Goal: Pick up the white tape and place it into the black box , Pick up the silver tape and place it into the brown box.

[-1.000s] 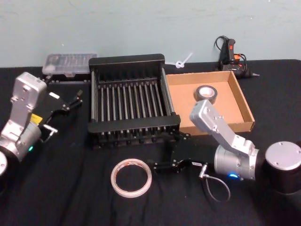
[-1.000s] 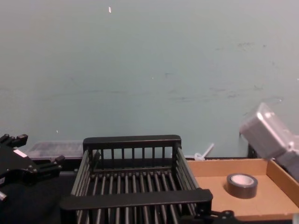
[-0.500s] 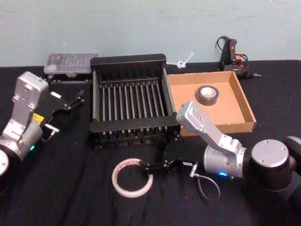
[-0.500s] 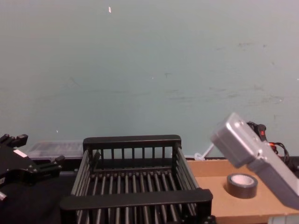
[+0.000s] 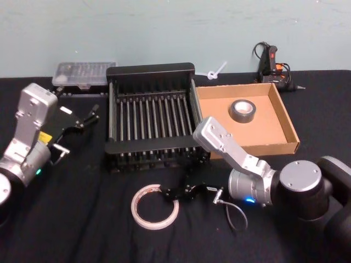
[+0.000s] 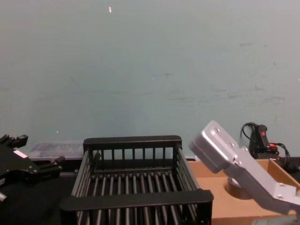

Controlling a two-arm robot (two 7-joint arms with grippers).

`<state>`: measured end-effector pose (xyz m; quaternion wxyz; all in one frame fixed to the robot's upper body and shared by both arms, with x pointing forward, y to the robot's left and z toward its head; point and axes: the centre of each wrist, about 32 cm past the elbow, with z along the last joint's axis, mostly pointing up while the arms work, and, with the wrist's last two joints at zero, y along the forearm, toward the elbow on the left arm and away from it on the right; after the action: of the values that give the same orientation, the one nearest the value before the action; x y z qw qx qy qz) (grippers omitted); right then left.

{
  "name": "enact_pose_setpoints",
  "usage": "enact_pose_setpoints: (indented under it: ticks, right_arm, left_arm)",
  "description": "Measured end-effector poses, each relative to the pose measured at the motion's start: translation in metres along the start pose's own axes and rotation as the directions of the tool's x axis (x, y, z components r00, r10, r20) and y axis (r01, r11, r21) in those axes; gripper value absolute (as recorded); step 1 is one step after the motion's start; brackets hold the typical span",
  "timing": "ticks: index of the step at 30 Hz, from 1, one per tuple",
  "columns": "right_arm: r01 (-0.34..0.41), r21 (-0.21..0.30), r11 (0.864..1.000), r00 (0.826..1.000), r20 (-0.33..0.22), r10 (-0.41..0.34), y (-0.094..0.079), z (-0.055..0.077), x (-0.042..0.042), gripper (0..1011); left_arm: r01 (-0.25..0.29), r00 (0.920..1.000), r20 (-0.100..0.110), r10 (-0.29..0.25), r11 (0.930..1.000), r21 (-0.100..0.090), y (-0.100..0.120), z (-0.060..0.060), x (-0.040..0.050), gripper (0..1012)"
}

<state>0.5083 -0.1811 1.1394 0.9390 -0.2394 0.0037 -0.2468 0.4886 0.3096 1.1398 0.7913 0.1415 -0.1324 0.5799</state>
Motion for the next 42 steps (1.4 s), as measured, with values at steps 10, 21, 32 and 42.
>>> enact_pose_setpoints:
  ticks: [10, 21, 32, 42]
  right_arm:
    - [-0.017, 0.004, 1.0, 1.0, -0.002, 0.017, 0.0062, 0.0037, -0.0019, 1000]
    - [-0.037, -0.009, 0.999, 0.999, -0.002, 0.037, 0.0052, 0.0011, -0.0049, 1000]
    - [-0.048, -0.02, 0.999, 0.999, -0.005, 0.048, 0.005, -0.0022, -0.0083, 1000]
    - [-0.049, -0.022, 0.999, 0.999, -0.003, 0.049, 0.0058, -0.0023, -0.0096, 1000]
  left_arm:
    - [0.0, 1.0, 0.0, 0.0, 1.0, 0.0, 0.0, 0.0, 0.0, 1001]
    - [0.0, 1.0, 0.0, 0.0, 1.0, 0.0, 0.0, 0.0, 0.0, 1001]
    - [0.0, 1.0, 0.0, 0.0, 1.0, 0.0, 0.0, 0.0, 0.0, 1001]
    - [0.0, 1.0, 0.0, 0.0, 1.0, 0.0, 0.0, 0.0, 0.0, 1001]
